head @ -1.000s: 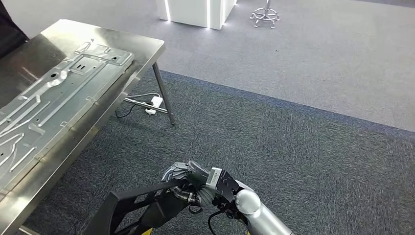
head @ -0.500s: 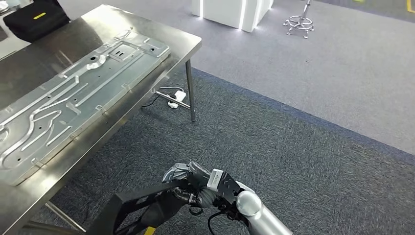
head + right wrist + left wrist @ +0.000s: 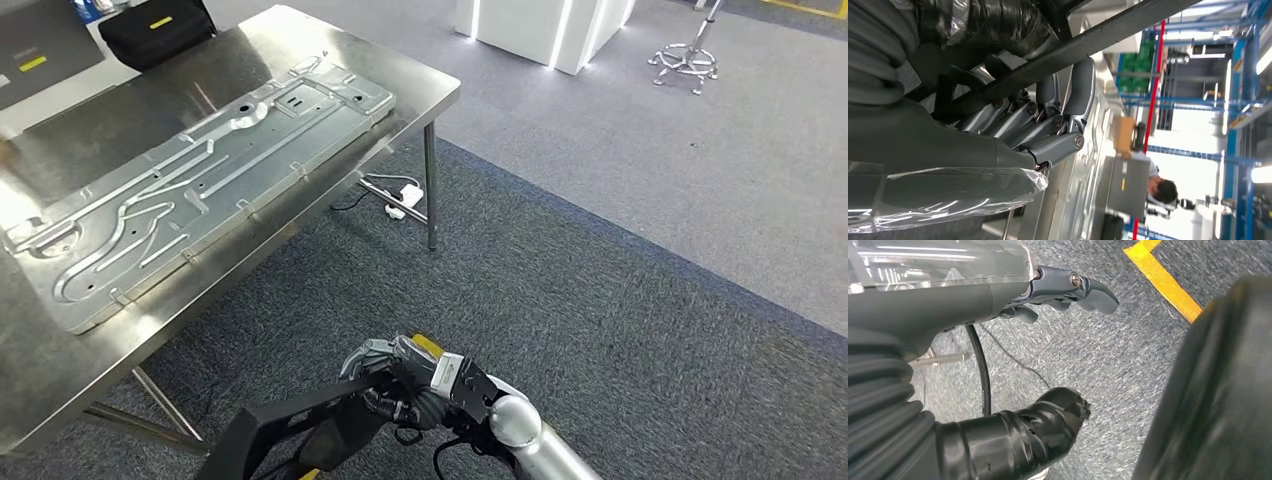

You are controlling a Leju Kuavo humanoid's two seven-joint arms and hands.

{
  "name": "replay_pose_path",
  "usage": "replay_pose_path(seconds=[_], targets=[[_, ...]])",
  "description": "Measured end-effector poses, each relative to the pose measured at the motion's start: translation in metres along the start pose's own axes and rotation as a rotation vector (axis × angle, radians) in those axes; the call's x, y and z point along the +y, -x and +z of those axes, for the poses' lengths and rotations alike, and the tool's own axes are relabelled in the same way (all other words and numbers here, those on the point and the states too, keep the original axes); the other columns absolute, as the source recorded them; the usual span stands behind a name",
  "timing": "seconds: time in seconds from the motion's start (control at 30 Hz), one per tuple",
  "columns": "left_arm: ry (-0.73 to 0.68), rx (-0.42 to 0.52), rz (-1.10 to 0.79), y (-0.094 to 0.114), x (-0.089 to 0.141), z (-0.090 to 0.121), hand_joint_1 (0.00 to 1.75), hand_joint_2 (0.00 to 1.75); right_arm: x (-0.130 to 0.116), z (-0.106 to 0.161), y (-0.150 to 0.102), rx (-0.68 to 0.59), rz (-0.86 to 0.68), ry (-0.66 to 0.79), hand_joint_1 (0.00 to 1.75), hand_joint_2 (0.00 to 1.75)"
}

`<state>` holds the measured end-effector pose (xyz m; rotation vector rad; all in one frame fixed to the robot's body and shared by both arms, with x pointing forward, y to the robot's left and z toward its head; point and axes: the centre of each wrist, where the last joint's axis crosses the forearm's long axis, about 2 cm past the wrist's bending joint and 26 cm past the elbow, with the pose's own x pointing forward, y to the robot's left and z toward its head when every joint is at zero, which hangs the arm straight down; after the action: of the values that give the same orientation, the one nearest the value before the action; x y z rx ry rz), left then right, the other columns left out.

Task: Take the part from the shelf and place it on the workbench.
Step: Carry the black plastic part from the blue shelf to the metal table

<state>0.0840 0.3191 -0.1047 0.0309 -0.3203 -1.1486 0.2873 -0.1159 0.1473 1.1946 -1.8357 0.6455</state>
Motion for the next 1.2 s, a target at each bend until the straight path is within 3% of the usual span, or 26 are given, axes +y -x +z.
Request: replay_pose_path(seconds=[0.37,1.2], targets=[[0.015,0.036,-0.002,-0.001,-0.002,0.000,0.00,1.75,0.000,-0.002,0.000,-0.007,-0.018,-0.002,1.75,1.75],[0.025,0.024,0.012,-0.012,-0.006,-0.002,0.00,1.75,0.002,-0.003,0.000,-0.011,-0.029,0.003,1.75,1.75]])
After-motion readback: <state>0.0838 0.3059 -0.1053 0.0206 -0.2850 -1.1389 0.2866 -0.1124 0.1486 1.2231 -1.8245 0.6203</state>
